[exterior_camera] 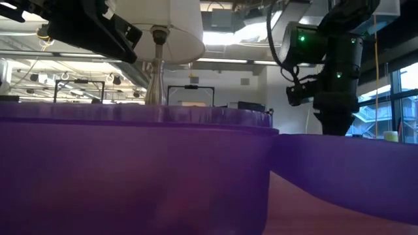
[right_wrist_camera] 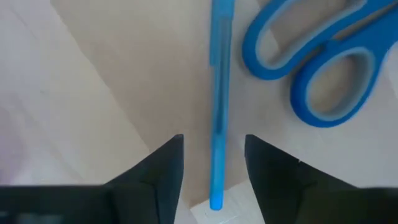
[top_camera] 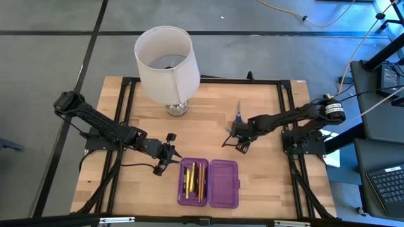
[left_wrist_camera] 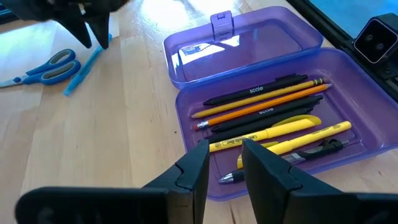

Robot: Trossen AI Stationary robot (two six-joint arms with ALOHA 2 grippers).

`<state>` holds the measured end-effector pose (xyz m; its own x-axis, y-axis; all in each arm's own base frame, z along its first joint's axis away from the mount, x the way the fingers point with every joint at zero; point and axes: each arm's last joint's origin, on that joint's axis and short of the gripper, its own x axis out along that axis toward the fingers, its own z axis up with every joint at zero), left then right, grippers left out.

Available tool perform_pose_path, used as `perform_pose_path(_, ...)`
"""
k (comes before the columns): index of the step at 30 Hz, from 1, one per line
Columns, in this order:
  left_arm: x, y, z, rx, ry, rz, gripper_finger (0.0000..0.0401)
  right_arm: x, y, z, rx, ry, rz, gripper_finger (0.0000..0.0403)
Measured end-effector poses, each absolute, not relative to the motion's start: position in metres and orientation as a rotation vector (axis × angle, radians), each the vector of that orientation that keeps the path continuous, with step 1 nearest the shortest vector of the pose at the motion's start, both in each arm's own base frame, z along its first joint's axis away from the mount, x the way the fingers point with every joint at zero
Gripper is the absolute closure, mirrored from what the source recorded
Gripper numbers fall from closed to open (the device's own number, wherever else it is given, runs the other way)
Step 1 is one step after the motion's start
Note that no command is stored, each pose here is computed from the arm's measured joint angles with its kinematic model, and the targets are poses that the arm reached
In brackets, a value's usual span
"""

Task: Pick & place school supplies into a supply box
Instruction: Put the blue pen into the violet supply box

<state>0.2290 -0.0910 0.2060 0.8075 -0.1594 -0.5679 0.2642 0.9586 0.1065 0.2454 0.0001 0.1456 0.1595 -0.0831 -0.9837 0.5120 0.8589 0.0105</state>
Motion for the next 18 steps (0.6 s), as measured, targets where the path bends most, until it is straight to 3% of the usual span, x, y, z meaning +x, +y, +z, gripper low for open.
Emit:
perform_pose_path(10,0.228,-0.091,0.215,0.116,0.540,-0.247,0.0313,0.249,0.000,0.129,0.378,1.423,-0.466,0.0263)
perform_pose_path(18,0.184,-0.082,0.225,-0.014,0.209,-0.285,0.0313,0.249,0.000,0.129,0.369,1.420,-0.457,0.0336)
